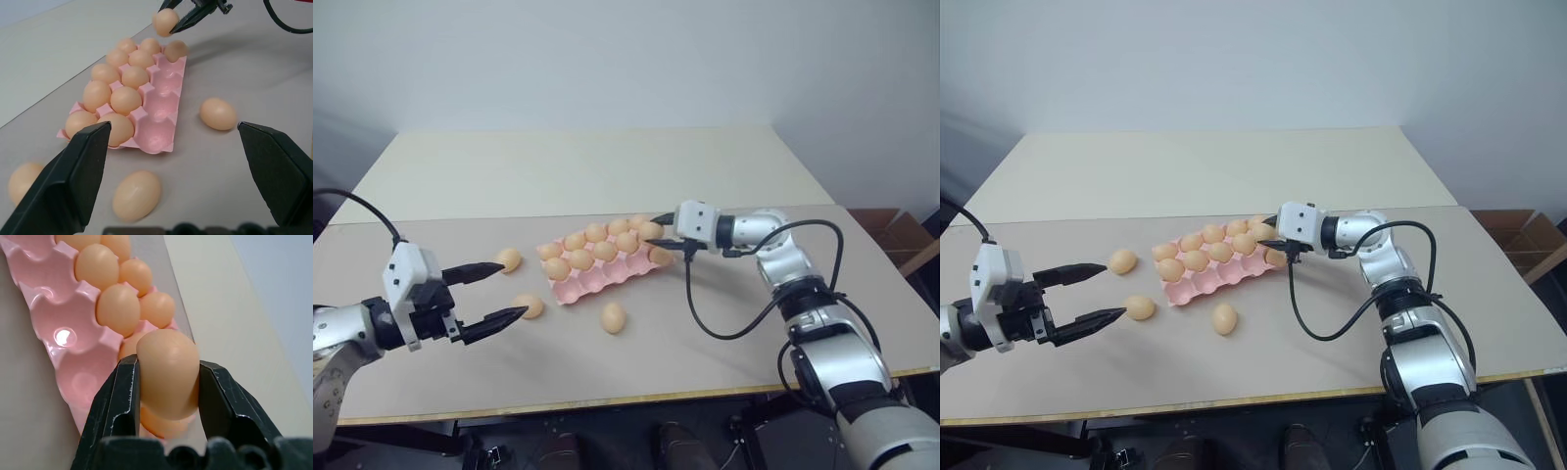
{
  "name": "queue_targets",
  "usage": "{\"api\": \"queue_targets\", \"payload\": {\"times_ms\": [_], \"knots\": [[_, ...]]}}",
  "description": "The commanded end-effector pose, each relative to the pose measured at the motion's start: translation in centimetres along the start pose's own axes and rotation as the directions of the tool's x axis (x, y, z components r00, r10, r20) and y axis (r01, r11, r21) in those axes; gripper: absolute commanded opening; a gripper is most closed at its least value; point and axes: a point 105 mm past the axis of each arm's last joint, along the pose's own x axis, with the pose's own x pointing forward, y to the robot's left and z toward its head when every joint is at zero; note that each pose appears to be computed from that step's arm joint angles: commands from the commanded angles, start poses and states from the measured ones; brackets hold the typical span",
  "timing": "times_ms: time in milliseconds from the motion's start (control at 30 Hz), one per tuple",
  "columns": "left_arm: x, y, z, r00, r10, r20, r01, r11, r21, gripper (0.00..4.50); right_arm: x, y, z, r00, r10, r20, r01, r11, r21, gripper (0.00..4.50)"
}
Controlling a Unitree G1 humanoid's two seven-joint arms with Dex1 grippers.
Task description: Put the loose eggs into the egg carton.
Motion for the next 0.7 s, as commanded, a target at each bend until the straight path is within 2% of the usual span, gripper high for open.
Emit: {"api": "queue_targets", "payload": {"times_ms": [33, 200, 300, 533, 700], "knots": [[-0.2, 0.1, 0.8, 1.000, -0.003, 0.006, 0.003, 0.999, 0.046, 4.50, 0.6, 0.2, 1.3, 1.000, 0.002, 0.015, -0.002, 1.000, -0.012, 1.86], [-0.4, 0.0, 0.8, 1.000, -0.006, -0.002, 0.006, 0.999, 0.045, 4.50, 0.9, 1.4, 1.0, 0.998, 0.054, -0.016, -0.054, 0.998, 0.010, 3.46], [-0.4, -0.1, 0.7, 1.000, -0.007, -0.006, 0.008, 0.999, 0.043, 4.50, 0.5, 1.0, 1.4, 0.999, 0.031, -0.008, -0.031, 0.999, 0.016, 4.47], [-0.7, 0.3, 0.5, 1.000, -0.003, -0.012, 0.004, 0.999, 0.039, 4.50, -4.7, -1.0, 3.7, 0.996, -0.030, 0.085, 0.023, 0.996, 0.091, 4.49], [-1.7, 0.7, 0.3, 1.000, 0.005, -0.030, -0.005, 1.000, 0.028, 4.50, -10.4, 0.0, 4.8, 0.993, -0.025, 0.116, -0.003, 0.971, 0.239, 4.49]]}}
